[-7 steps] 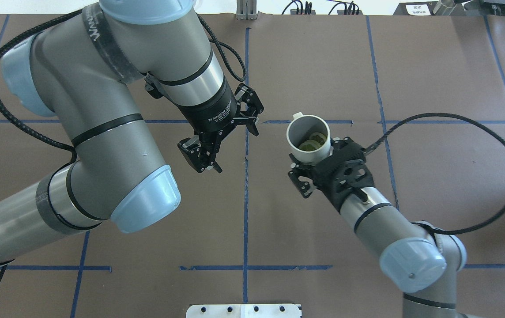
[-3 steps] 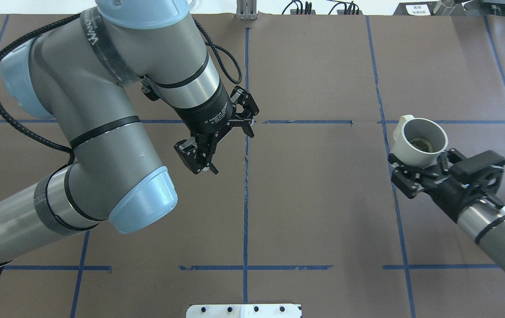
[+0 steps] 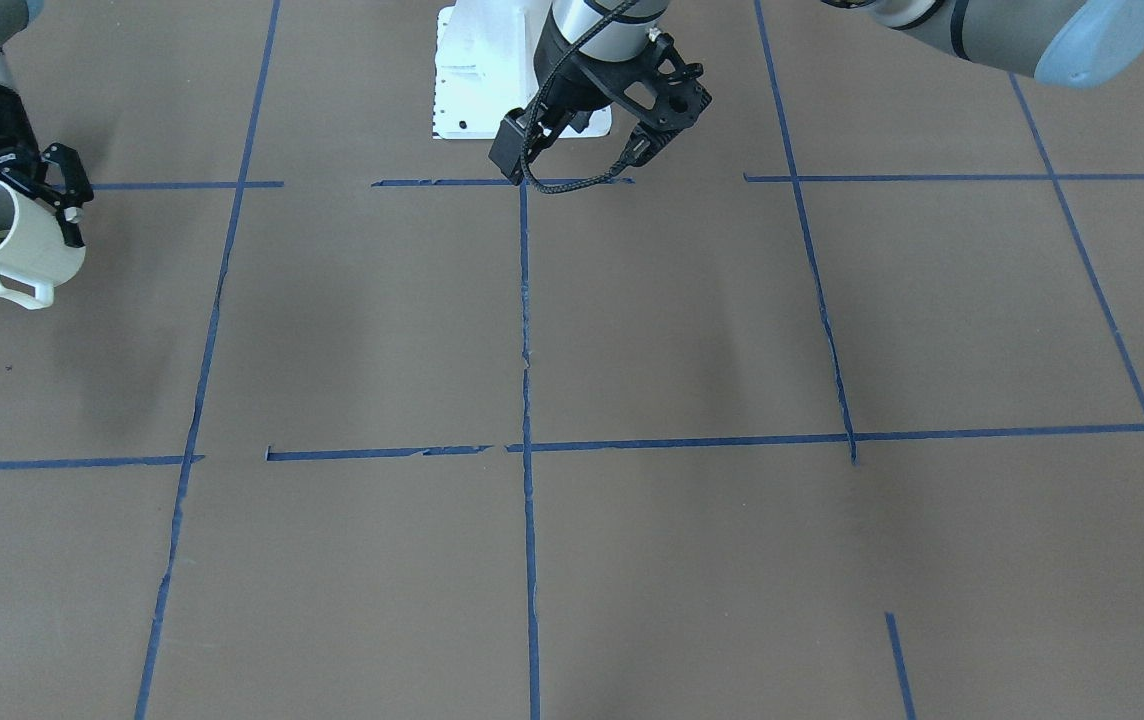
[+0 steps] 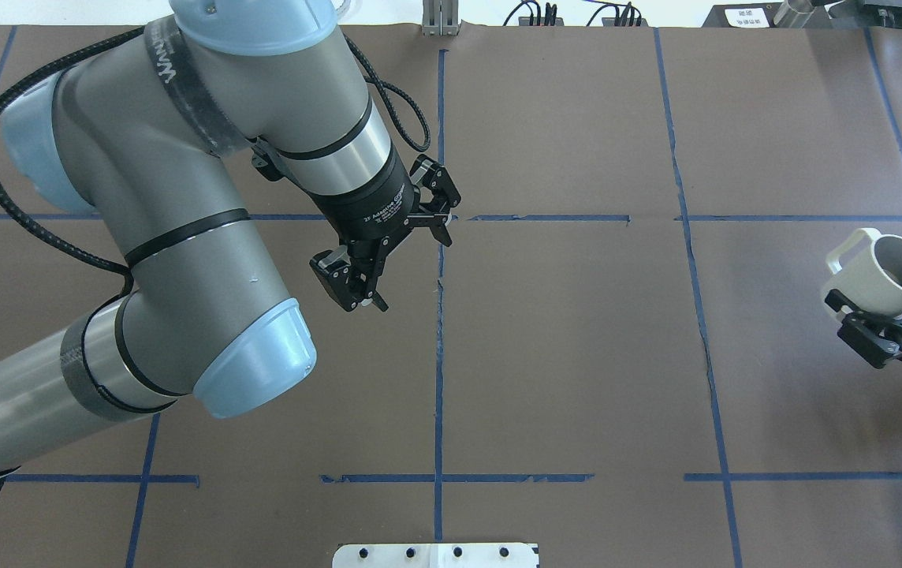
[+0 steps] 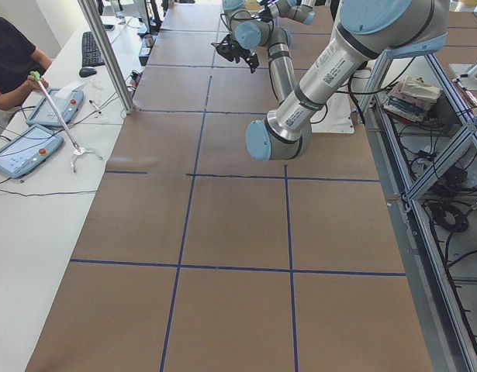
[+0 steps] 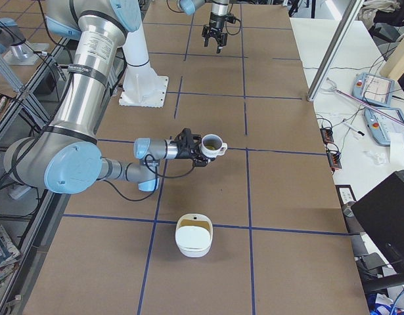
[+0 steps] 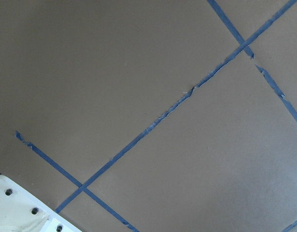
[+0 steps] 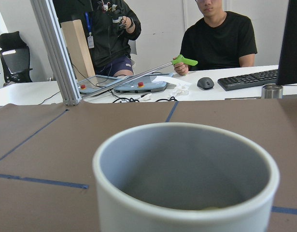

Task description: Left arm hands cup to right arm to dump lemon

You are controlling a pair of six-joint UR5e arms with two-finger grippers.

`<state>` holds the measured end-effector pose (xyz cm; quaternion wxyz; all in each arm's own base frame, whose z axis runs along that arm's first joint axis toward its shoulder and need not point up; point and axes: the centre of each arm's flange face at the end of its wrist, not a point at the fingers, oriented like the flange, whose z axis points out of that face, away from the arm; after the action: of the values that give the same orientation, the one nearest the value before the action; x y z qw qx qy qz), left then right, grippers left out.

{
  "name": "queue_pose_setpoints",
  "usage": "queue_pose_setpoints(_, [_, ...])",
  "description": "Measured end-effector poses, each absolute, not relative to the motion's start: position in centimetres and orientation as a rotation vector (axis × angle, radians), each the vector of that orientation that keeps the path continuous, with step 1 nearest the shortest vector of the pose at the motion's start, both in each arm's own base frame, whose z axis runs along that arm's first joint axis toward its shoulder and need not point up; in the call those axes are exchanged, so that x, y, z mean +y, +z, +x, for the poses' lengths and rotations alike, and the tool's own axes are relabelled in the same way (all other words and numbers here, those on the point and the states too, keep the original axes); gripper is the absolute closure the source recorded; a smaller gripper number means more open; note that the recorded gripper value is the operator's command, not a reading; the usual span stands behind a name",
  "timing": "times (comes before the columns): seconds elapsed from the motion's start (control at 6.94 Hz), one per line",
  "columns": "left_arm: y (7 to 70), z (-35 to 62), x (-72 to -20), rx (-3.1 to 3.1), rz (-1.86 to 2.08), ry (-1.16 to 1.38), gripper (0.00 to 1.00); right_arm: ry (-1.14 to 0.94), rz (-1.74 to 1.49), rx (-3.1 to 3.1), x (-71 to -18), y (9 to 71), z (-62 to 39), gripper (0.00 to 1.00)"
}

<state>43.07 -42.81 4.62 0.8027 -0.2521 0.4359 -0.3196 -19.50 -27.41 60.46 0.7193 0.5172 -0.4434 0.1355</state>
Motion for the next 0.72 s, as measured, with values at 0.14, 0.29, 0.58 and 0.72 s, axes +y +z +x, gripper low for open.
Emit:
queue_pose_setpoints(0.14, [4.5, 43.1, -42.8, 0.935, -0.540, -0.687, 0.00, 0.361, 1.118, -1.035, -26.9, 63.8, -17.4, 0.91])
queue_pose_setpoints(0.29, [4.4, 43.0, -42.8, 0.937, -0.541, -0.689, 0.00, 0.423, 1.087, -1.090, -26.3, 66.3, -15.7, 0.91])
queue_pose_setpoints(0.58, [4.1, 43.0, -42.7, 0.941, -0.543, -0.691, 0.00, 0.529, 1.027, -1.189, -25.3, 68.6, -12.7, 0.90])
queue_pose_setpoints(0.72, [4.0, 43.0, -42.6, 0.942, -0.542, -0.691, 0.00, 0.579, 0.998, -1.245, -24.7, 68.9, -11.0, 0.89])
